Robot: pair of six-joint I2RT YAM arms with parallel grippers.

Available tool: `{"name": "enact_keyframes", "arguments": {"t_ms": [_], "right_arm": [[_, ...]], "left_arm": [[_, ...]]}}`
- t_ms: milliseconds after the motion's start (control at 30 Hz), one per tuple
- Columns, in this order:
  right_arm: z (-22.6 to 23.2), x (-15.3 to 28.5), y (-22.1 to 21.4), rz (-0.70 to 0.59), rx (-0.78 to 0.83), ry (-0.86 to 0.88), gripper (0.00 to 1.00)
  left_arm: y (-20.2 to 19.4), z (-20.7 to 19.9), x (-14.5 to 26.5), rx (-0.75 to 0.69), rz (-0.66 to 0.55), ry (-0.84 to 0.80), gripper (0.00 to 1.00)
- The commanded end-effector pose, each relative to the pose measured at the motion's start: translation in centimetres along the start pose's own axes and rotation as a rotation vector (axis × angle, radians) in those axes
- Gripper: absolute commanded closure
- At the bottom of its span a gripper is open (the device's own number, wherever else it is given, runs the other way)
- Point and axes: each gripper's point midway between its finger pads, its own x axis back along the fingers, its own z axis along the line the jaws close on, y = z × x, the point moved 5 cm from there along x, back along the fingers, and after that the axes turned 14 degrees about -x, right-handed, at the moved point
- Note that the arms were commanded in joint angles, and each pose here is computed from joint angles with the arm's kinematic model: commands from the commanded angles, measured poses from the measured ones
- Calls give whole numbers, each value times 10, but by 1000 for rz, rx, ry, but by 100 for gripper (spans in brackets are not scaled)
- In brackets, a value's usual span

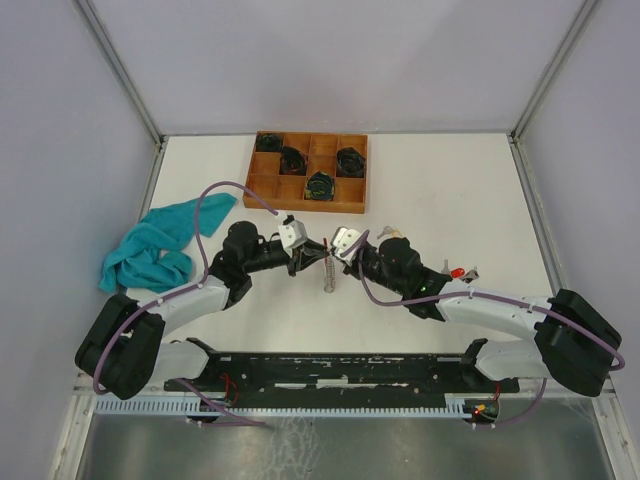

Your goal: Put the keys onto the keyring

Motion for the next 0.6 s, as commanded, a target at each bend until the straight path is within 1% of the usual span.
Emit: {"name": "enact_keyframes", "arguments": {"t_ms": [0,200,267,433,567], "right_arm": [[0,-1,39,-113,14,15,99],[3,-1,39,-107,13,33,99],[3,-2,39,-104,12,35,99],[4,-2,39,-100,10,42,99],[4,-3,39,-92,9,47,99]], "left_arm": [[9,7,-4,-66,-25,-1,75],[8,8,-4,-65,-21,2,76],[9,8,-4,-67,-22,2,77],[10,8,-4,-70,-23,-3,85],[11,7,-4,-71,-26,-7,88]]}}
